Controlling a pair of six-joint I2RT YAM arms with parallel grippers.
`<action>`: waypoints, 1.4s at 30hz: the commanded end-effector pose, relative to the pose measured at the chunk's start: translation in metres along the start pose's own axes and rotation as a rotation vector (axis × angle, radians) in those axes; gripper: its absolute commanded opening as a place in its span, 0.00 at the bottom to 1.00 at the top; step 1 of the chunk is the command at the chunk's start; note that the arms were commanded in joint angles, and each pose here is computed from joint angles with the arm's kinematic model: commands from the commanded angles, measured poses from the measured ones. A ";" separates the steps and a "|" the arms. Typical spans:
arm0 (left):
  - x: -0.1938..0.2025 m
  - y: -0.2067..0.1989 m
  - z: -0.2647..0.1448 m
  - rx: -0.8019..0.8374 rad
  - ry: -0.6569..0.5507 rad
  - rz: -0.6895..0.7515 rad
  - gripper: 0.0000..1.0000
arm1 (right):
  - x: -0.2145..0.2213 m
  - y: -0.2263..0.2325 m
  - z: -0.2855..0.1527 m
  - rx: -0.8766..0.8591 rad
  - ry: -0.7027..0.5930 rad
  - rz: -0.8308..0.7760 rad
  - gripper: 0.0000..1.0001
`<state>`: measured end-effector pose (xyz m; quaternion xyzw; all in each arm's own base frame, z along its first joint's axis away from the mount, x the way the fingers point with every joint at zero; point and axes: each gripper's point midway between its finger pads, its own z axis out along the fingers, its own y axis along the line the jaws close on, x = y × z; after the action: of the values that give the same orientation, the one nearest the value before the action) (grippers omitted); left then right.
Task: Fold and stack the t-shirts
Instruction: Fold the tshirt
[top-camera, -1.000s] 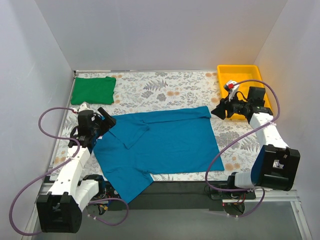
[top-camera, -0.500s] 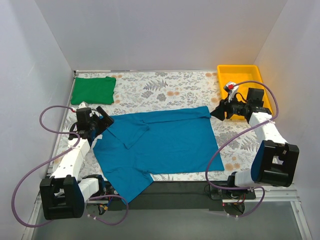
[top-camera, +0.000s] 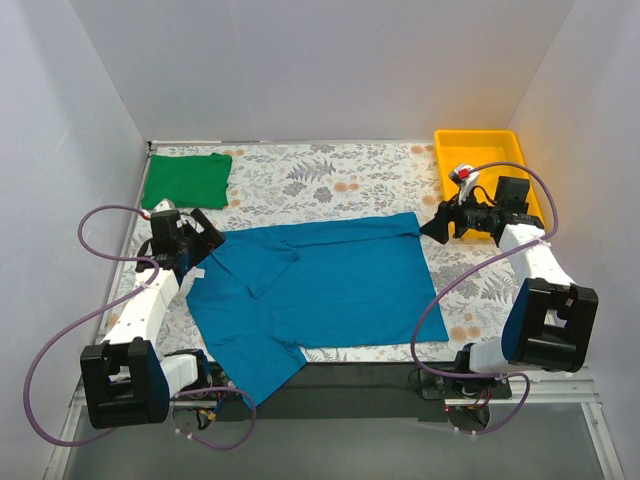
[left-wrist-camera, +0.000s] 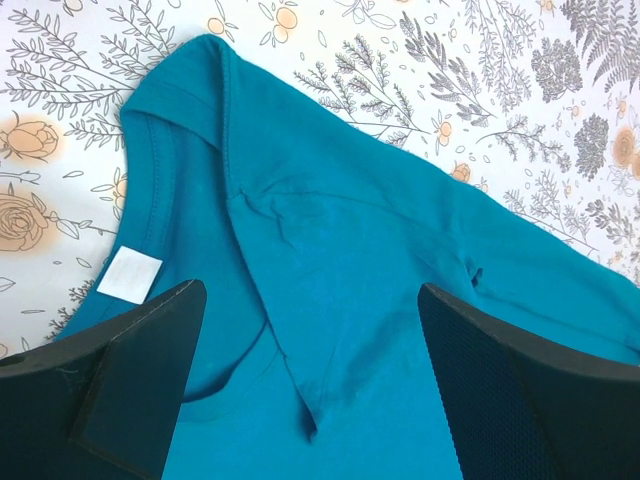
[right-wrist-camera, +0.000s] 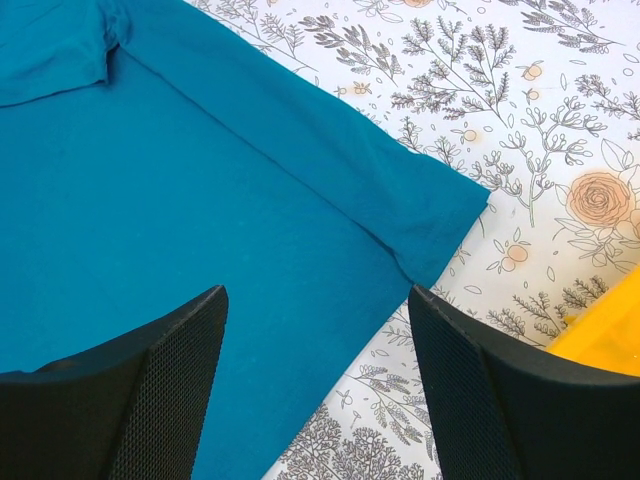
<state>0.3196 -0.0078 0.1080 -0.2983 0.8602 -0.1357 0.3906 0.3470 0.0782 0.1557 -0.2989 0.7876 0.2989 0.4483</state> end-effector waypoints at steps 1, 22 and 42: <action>-0.013 0.000 -0.003 -0.004 -0.052 0.035 0.87 | -0.002 0.000 0.001 -0.017 -0.022 -0.005 0.80; -0.010 0.031 0.020 -0.120 -0.029 0.036 0.87 | 0.009 -0.005 0.006 -0.028 -0.001 0.034 0.82; -0.031 0.047 0.075 -0.130 0.042 -0.010 0.71 | 0.011 -0.029 0.013 0.045 0.045 0.094 0.78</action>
<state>0.3587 0.0411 0.0415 -0.3350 0.8797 -0.0894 0.3255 0.3505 0.0752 0.1286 -0.2735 0.8079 0.3170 0.4146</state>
